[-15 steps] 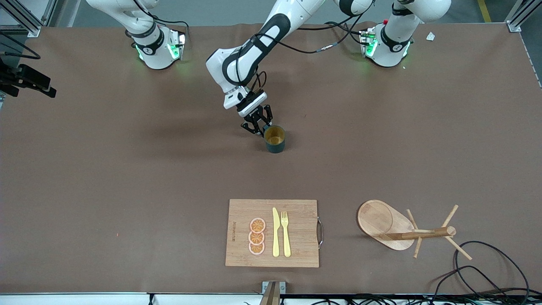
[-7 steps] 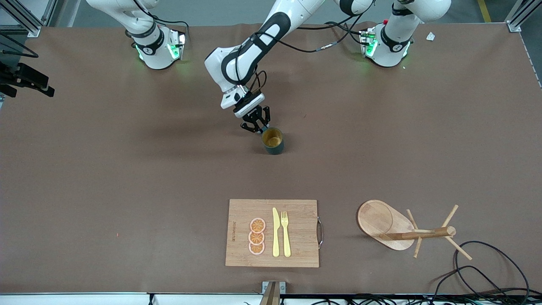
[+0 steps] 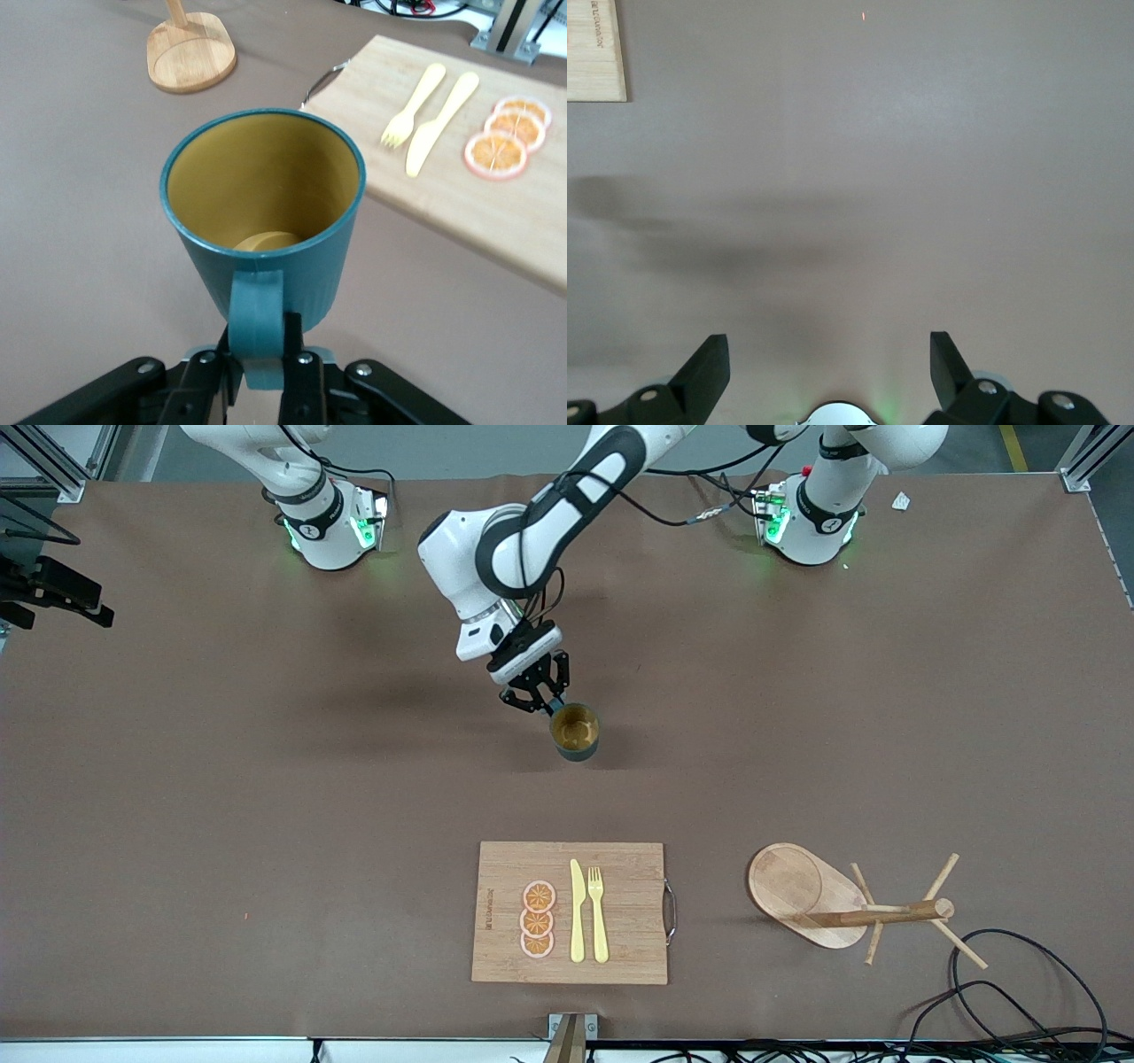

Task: Pass cup and hang on rack
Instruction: 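Lift the mug by its handle and carry it to the wooden rack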

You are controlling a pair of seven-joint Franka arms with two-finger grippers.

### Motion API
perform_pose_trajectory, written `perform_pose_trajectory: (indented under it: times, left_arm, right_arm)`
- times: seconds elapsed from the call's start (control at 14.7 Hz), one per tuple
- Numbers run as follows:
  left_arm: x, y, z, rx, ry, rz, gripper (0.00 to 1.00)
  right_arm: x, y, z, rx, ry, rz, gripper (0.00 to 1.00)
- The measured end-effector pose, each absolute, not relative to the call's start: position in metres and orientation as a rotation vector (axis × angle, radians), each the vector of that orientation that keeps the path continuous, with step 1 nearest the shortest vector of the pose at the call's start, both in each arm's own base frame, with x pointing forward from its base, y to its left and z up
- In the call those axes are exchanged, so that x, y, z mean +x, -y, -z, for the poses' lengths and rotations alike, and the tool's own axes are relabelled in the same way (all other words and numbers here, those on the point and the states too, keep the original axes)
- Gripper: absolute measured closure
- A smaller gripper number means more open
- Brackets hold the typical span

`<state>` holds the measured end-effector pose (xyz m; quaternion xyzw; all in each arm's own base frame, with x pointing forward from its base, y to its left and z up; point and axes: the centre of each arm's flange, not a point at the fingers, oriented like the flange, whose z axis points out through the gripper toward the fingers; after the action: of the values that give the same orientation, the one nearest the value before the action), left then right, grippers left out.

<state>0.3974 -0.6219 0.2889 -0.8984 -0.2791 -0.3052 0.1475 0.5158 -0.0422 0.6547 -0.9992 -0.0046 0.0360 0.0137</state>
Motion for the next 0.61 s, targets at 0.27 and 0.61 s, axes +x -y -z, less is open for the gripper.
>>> perform_pose_trajectory:
  times: [0.27, 0.61]
  left_arm:
    - [0.464, 0.571, -0.376, -2.674, 0.888, 0.706, 0.79]
    - [0.545, 0.482, -0.434, -2.751, 0.913, 0.536, 0.79]
  right_arm:
    - [0.516, 0.042, -0.655, -3.112, 0.036, -0.109, 0.0]
    - [0.517, 0.042, -0.655, -3.111, 0.07, -0.101, 0.0]
